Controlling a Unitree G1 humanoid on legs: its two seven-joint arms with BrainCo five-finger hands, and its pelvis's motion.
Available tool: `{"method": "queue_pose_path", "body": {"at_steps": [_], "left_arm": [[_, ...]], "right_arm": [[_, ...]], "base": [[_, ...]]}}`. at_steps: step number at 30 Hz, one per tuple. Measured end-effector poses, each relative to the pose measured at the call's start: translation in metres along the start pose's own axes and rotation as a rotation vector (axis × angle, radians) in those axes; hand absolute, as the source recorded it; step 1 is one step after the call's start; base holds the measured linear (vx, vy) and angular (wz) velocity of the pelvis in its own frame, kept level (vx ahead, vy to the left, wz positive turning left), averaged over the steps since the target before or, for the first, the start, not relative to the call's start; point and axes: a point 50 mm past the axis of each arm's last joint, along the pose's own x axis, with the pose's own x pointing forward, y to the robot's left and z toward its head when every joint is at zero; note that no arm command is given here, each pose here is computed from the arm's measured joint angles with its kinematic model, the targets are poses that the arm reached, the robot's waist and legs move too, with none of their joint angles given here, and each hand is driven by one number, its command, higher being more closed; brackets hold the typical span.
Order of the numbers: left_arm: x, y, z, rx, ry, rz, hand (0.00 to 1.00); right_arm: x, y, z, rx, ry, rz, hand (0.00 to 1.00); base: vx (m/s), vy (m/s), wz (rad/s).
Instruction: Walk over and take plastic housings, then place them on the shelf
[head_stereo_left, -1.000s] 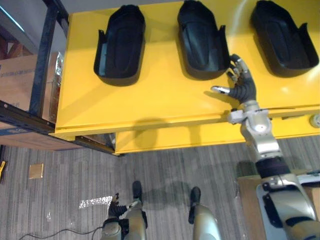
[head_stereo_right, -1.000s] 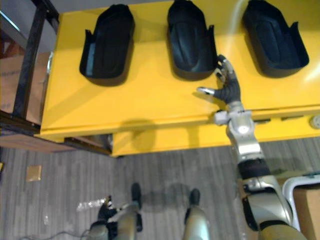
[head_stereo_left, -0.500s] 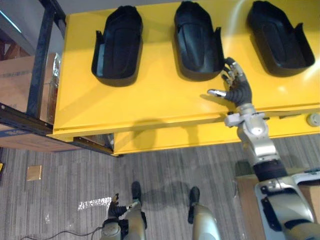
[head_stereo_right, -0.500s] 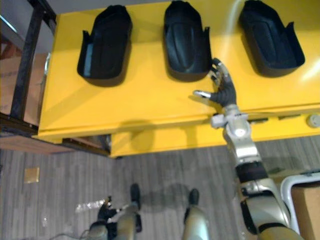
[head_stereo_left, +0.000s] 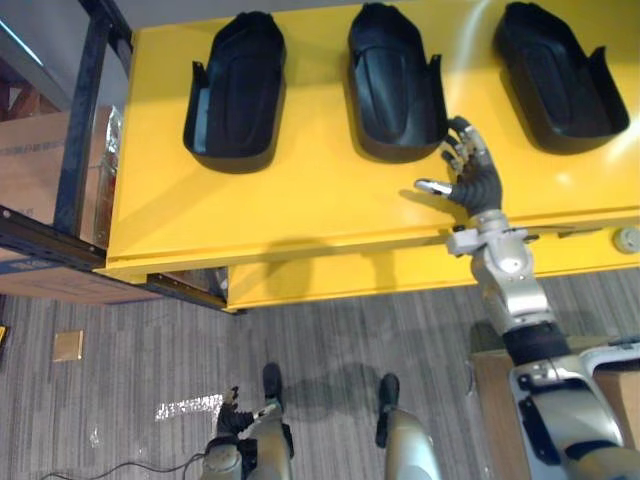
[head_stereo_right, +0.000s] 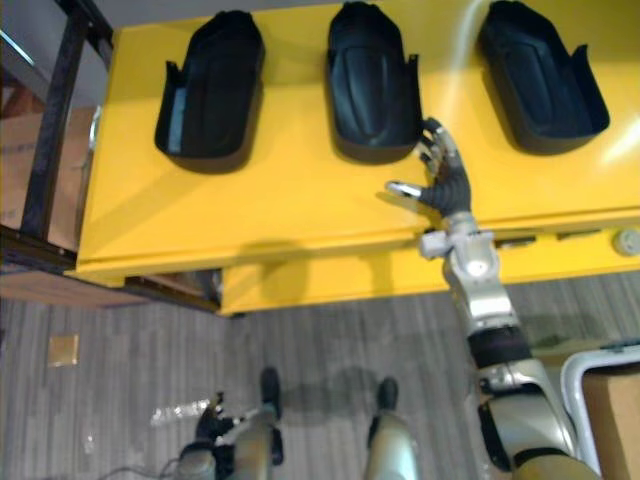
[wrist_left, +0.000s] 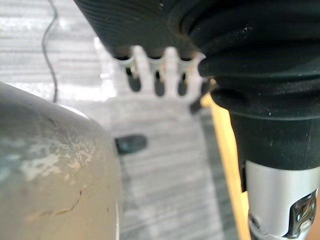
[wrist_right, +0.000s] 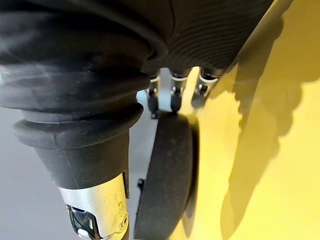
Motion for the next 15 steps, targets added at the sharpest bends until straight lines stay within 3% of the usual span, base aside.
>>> {"method": "queue_pose_path", "body": {"at_steps": [6,15], "left_arm": [[0.0,0.002,0.0,-0.005,0.002,0.009,0.0],[-0.003,0.008,-0.01,-0.018,0.037,0.033,0.0]], "right_arm": [[-0.019,-0.004,0.005,0.016,-0.02,-0.002,0.0],[-0.053,-0.049,0.065,-0.013,-0.305,-0.183,0.0]], "base": [[0.0,0.0,0.0],[0.03,-0.005,-0.05]]}}
